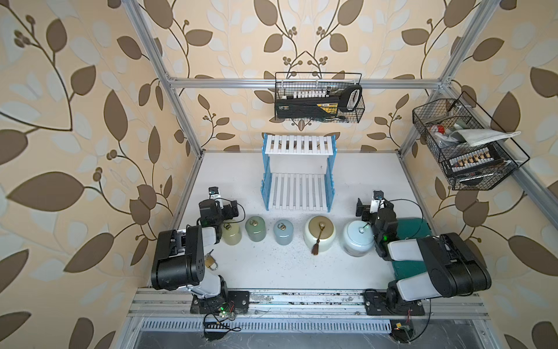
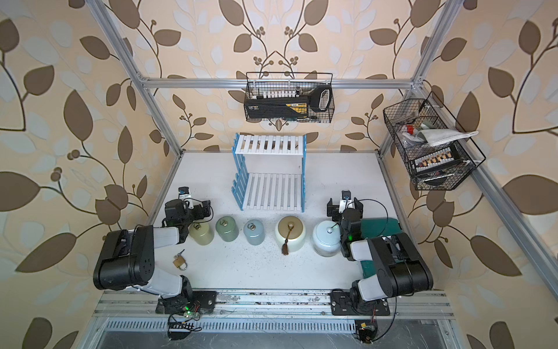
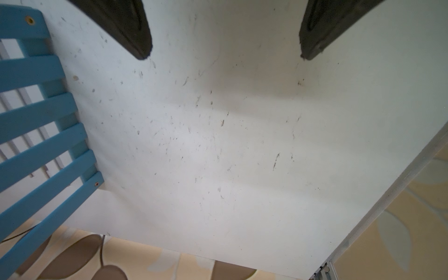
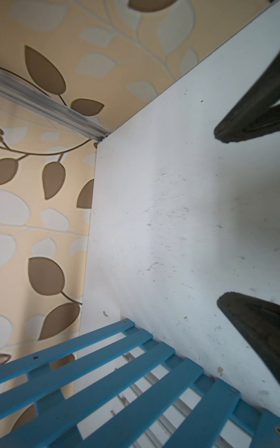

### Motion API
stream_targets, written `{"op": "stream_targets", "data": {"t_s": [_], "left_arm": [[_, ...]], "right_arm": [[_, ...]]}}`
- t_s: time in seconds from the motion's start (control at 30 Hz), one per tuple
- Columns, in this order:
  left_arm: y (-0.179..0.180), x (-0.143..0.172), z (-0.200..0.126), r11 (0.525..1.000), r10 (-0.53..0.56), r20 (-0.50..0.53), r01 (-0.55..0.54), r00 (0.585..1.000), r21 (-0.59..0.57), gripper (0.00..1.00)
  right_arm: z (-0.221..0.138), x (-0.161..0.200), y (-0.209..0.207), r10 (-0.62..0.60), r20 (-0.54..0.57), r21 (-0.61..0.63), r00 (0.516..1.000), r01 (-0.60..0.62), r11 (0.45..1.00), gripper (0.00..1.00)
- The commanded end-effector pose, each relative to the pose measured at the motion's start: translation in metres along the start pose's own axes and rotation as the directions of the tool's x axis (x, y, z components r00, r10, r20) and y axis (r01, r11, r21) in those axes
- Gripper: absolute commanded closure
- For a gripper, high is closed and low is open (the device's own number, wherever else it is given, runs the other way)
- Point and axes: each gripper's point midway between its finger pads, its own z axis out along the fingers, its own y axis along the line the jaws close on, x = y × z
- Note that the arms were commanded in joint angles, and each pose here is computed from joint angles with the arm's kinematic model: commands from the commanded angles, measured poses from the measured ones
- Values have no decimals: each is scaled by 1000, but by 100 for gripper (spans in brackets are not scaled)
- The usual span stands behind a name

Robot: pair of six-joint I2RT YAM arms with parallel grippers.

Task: Remove the tea canisters from the shelf
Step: Reset both arms

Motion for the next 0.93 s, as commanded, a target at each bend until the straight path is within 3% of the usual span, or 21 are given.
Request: {"op": "stream_targets", "data": {"t_s": [0.0, 0.13, 0.9], "left_arm": [[-3, -15, -2, 1000, 26, 54, -26, 998, -2, 1], [-3, -14, -2, 1000, 25, 53, -25, 998, -3, 1], [-3, -13, -2, 1000, 25, 50, -25, 998, -2, 1]], "right_arm": [[7, 1, -6, 24, 12, 32, 1000, -24, 999, 1], [16, 7, -11, 45, -67, 51, 997, -41, 998, 1], [21, 8, -20, 85, -76, 62, 993, -81, 995, 1]]}}
